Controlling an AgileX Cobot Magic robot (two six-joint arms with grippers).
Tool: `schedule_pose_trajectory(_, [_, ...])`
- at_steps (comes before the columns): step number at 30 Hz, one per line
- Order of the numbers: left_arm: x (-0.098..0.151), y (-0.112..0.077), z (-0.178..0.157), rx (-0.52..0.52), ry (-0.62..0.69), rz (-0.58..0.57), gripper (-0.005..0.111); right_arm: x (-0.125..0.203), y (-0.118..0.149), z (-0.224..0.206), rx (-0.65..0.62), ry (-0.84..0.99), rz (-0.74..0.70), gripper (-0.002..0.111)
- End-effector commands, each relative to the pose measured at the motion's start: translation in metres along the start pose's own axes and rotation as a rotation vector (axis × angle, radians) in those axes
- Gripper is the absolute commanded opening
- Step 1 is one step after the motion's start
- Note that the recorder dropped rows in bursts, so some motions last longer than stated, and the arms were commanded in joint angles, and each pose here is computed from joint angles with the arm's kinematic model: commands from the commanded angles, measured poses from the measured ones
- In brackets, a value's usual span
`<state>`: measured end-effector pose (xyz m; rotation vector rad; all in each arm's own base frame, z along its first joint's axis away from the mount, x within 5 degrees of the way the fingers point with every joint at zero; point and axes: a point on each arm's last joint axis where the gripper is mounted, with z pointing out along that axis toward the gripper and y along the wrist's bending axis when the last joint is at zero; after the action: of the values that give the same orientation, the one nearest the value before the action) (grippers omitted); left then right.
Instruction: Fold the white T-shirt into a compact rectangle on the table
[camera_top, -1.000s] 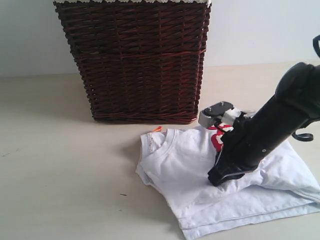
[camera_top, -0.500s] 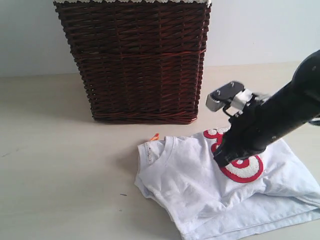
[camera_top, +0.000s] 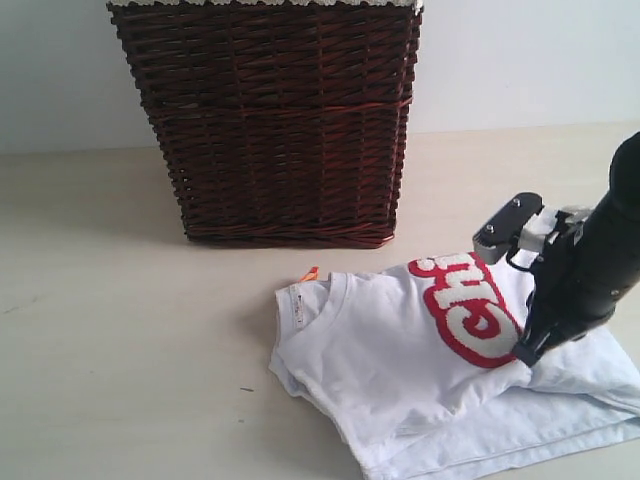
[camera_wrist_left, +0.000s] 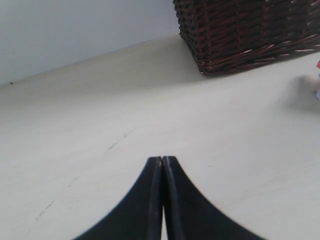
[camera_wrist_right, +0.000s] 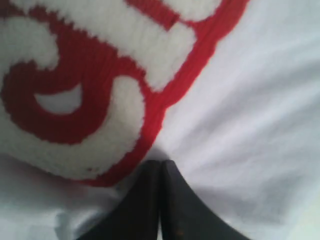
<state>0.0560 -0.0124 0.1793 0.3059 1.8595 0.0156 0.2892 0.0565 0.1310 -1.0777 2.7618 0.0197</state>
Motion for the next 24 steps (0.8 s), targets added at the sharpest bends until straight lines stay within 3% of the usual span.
schedule_pose_trajectory(1, [0.0, 0.0, 0.0, -0.005, -0.001, -0.004, 0.002, 0.019, 0.015, 0.02, -0.097, 0.061, 0.045, 0.0])
schedule_pose_trajectory(5, [0.0, 0.0, 0.0, -0.005, -0.001, -0.004, 0.002, 0.022, 0.023, 0.027, -0.125, -0.003, 0.125, 0.0])
schedule_pose_trajectory(9, [0.0, 0.0, 0.0, -0.005, -0.001, -0.004, 0.002, 0.008, 0.027, 0.001, -0.156, -0.191, 0.189, 0.0])
schedule_pose_trajectory(13, [0.0, 0.0, 0.0, -0.005, -0.001, -0.002, 0.002, 0.002, 0.027, -0.062, -0.065, -0.414, 0.258, 0.0])
schedule_pose_trajectory(15, [0.0, 0.0, 0.0, -0.005, -0.001, -0.002, 0.002, 0.003, 0.024, -0.117, 0.048, -0.673, 0.429, 0.0])
schedule_pose_trajectory(17, [0.0, 0.0, 0.0, -0.005, -0.001, -0.002, 0.002, 0.017, 0.025, -0.178, 0.165, -0.985, 0.571, 0.0])
schedule_pose_trajectory(20, [0.0, 0.0, 0.0, -0.005, -0.001, -0.002, 0.002, 0.063, 0.05, -0.246, 0.374, -1.294, 0.453, 0.0])
schedule_pose_trajectory(24, [0.0, 0.0, 0.0, -0.005, -0.001, -0.002, 0.002, 0.126, 0.096, -0.231, 0.3, -1.395, 0.452, 0.001])
